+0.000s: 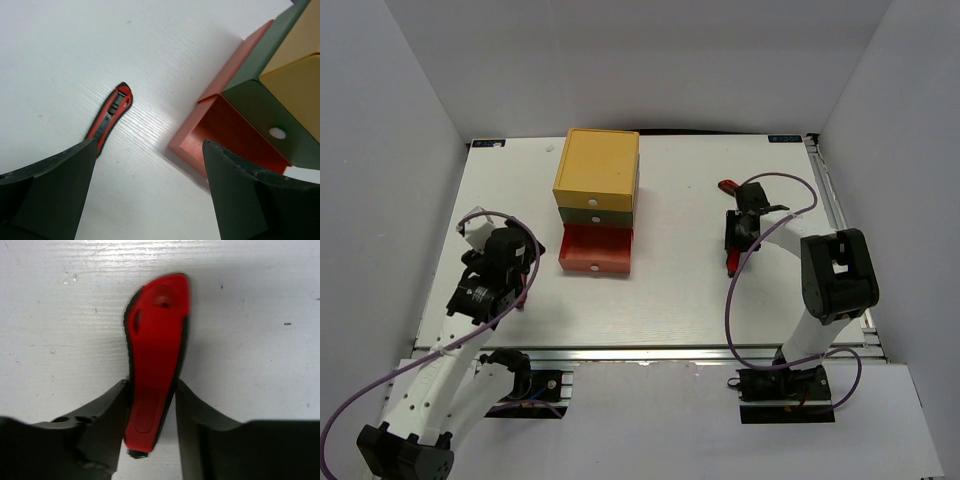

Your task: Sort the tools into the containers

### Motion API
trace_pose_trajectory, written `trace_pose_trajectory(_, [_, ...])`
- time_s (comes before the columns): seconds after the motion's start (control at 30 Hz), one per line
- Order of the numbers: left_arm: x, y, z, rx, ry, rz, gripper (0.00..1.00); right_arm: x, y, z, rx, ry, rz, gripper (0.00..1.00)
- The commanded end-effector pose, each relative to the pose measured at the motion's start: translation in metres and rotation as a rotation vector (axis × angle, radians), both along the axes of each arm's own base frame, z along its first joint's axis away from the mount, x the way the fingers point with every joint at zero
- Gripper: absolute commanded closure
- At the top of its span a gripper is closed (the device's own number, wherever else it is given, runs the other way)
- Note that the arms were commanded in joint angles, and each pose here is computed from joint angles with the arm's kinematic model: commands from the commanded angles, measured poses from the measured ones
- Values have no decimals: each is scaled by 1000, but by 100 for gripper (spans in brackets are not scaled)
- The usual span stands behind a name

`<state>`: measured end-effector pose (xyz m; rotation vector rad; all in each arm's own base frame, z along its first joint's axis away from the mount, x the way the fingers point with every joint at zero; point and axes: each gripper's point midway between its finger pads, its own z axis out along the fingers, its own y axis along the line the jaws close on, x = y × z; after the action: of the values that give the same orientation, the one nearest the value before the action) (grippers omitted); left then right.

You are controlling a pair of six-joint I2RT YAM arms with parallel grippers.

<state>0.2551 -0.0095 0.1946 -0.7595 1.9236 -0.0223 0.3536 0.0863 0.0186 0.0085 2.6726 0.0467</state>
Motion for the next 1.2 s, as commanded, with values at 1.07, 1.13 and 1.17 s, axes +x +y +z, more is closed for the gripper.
trace_pose_trajectory(1.07, [-8,38,-31,-136,90,36,2,-147,329,246,266,-1046,1819,100])
trace_pose_trajectory(1.13, [-13,38,-29,-134,83,40,2,-131,346,250,234,-1092,1766,100])
trace_pose_trajectory(1.17, [-16,39,-31,-135,93,44,2,-124,356,231,229,-1048,1761,100])
